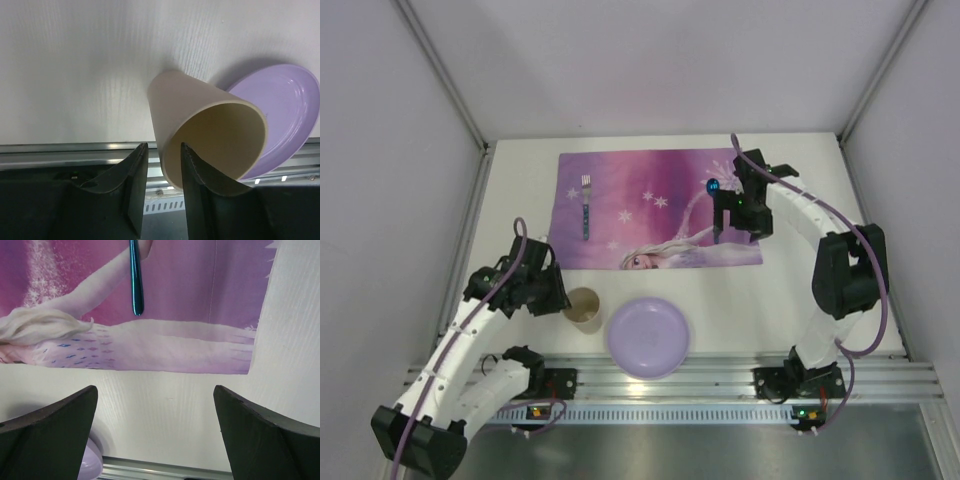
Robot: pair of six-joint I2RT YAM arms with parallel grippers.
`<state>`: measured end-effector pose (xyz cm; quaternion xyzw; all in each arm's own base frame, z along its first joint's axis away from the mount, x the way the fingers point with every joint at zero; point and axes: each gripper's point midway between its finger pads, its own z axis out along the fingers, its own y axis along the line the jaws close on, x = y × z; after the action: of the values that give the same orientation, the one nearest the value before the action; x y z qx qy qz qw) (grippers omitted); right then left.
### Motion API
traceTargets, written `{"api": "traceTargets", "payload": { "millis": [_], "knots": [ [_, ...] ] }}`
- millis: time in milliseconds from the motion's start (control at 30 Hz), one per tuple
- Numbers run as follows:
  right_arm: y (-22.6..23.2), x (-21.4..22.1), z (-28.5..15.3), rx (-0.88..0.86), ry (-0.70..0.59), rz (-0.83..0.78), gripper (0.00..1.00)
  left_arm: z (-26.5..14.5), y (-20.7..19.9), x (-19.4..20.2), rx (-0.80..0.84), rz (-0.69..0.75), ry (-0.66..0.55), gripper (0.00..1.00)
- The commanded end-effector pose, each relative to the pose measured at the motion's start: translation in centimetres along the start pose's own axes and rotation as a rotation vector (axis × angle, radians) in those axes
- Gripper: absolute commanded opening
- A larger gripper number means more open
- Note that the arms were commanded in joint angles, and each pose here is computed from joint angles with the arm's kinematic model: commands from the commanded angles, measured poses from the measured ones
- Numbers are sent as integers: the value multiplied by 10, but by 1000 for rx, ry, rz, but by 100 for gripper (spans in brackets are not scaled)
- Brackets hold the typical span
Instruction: Set the dinner table for one person
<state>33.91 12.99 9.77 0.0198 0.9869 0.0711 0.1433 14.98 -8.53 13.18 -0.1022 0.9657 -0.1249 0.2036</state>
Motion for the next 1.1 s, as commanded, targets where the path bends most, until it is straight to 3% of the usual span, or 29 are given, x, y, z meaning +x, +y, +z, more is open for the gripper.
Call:
{"api": "traceTargets", "payload": {
  "millis": [0,167,433,533,667,867,933,1067],
  "knots": [
    [5,-14,-24,-27,-97,4,100,11,8,6,-54,-32,28,35],
    [-1,-20,-29,-14,-110,4,100,15,14,-2,-123,-61,24,0],
    [1,-26,-41,-18,-126,-6,100,-19,-21,-71,-106,-17,-72,0],
    [30,-35,-63,-168,-163,-45,100,-33,-42,-104,-72,38,-119,0],
    [113,-43,-131,-533,-229,-162,100,-19,-68,-136,-62,123,-121,0],
    [199,-36,-198,-782,-236,-244,100,7,-117,-156,-60,233,-117,0],
    [209,-33,-191,-779,-208,-239,92,19,-135,-153,-60,264,-97,0],
    [215,-12,-160,-691,-127,-267,89,19,-176,-162,-25,298,-128,0]
  ]
}}
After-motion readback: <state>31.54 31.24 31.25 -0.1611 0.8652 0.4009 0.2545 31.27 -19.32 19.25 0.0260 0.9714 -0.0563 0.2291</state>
